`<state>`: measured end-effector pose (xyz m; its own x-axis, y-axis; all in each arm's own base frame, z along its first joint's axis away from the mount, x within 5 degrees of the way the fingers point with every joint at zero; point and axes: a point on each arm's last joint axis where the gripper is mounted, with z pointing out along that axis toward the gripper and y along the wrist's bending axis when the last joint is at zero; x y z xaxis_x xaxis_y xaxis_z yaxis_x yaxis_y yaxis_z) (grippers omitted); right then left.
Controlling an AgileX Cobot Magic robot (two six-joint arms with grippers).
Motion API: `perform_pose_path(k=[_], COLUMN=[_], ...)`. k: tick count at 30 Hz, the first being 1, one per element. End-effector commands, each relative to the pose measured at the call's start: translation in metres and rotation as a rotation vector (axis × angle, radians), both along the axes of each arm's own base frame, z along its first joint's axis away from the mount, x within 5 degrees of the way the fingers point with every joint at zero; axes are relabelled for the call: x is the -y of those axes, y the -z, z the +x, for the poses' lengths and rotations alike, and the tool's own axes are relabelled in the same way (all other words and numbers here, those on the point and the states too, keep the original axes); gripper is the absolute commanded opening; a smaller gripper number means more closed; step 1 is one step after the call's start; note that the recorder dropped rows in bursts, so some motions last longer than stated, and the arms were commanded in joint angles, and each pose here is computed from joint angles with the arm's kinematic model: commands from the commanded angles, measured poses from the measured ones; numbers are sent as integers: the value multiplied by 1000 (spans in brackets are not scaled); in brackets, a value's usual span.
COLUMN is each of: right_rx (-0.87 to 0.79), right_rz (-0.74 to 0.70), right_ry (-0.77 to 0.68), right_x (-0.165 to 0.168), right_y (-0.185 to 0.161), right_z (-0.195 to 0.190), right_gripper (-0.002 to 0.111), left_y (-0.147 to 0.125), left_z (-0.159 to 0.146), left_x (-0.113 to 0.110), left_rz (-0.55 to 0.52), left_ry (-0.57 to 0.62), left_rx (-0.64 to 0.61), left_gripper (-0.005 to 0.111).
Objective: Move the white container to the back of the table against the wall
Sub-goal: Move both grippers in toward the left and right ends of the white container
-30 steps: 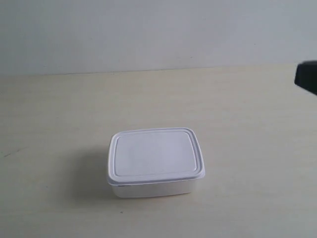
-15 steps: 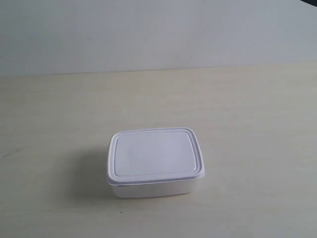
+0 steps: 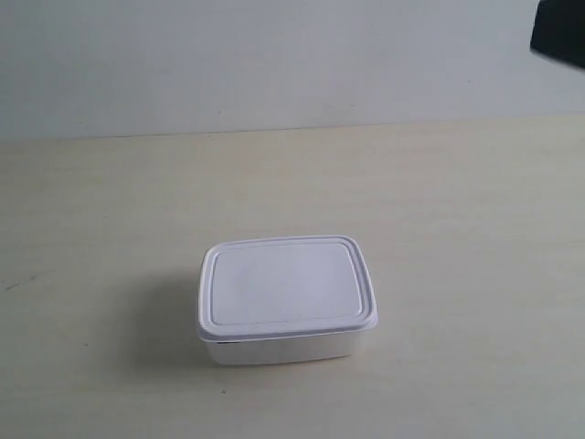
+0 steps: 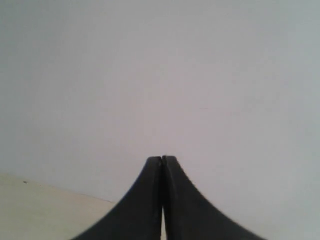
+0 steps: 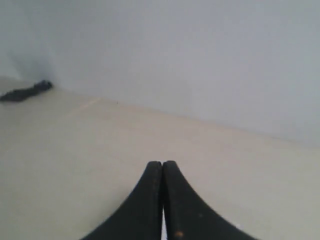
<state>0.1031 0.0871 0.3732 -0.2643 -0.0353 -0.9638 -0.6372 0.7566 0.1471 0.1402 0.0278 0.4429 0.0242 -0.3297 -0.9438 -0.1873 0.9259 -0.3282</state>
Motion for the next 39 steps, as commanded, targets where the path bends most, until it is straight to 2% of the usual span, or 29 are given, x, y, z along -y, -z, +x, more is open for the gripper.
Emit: perform_pose_path(k=[1,5,10,15,21,26,35,39], right_rx=[-216,-391,-491,-586,-704,-782,-896,-925], right_rz=[-209,-357,-446,-473,-391,-317,-136,-97], right_ry=[-41,-65,-61,-50,40,108,301,353], right_x=[-8,-18,-30,-41,-52,-61,-68,-70], right_y=[28,54,85,121,156,179,198,206], right_z=[7,20,38,51,66,77,92,97], right_gripper=[0,0,0,0,0,0,0,0], left_y=[4,35,101,162,196,223,272,286], left_z=[4,15,33,38,42,53,70,76], left_x=[16,43,78,111,147,169,179,179], left_rz=[-127,-253,-337,-462,-410,-344,-305,-302], left_ry=[125,314,533,638,709,698,609,567], left_rx=[-44,-302,-642,-883,-926,-945,-1073,-1087], left_gripper=[0,0,0,0,0,0,0,0])
